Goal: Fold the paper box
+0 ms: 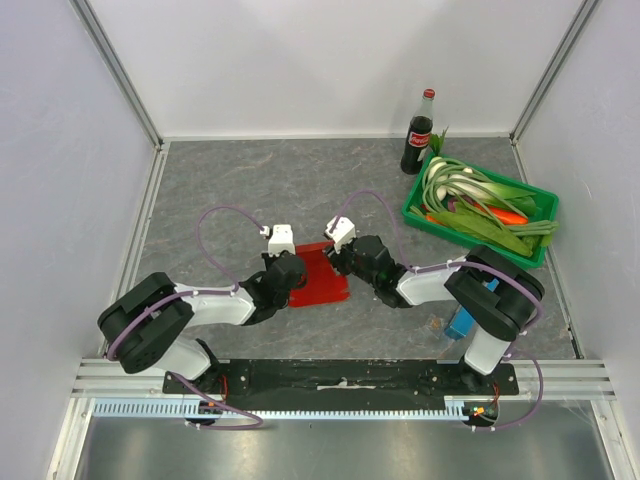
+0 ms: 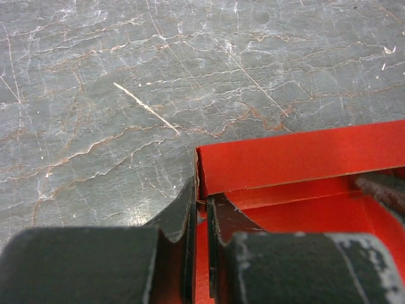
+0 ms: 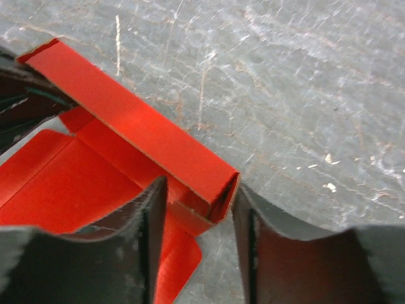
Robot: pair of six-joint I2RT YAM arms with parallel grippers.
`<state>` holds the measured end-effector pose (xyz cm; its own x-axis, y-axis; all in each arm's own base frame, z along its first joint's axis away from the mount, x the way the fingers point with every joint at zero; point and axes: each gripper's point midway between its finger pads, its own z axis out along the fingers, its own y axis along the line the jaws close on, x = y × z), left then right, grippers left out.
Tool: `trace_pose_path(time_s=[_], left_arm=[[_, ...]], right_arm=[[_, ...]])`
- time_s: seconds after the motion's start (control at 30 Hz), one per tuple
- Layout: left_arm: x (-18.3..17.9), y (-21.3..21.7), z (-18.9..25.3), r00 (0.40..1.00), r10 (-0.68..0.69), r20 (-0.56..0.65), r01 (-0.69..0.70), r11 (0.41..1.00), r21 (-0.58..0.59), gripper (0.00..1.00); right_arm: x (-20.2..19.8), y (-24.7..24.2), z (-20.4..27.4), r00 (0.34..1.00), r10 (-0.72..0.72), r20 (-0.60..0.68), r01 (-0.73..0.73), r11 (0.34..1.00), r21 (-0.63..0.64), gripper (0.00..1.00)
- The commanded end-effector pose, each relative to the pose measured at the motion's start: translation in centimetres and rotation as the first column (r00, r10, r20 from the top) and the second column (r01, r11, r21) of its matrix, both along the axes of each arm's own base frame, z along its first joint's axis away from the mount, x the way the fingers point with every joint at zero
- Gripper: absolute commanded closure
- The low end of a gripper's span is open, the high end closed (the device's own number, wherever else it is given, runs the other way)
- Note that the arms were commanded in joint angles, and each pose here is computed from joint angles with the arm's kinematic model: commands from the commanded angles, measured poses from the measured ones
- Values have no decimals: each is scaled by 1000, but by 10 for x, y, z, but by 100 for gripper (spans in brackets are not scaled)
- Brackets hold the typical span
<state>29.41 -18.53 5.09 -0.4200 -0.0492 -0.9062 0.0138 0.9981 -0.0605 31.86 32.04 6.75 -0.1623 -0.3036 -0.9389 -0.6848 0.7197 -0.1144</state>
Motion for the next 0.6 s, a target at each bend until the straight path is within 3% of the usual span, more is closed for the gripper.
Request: trace_pose_path(time_s=[0.0,0.03,0.27,0.43,0.57], left_arm=[[2,-6,-3,1000,9,-14,-9,1000,-8,98],[2,-5,-3,1000,6,-13,-6,1000,-4,98],[-2,0,-7,1000,7,-17,-7,1000,2,98],[-3,0,-8,1000,1,-19,-1,1000,5,98],[-3,1,-9,1000,2,-17,-2,1000,10,98]], right_arm=[[-15,23,15,993,111,-30,-109,993,51,44],[-25,30,15,983,173,-68,-168,983,71,37],[-57,14,34,919,341,-198,-299,930,215,22],[-39,-32,55,948,236,-212,-166,938,305,18],[-4,-91,45,965,-84,-248,143,963,227,20]])
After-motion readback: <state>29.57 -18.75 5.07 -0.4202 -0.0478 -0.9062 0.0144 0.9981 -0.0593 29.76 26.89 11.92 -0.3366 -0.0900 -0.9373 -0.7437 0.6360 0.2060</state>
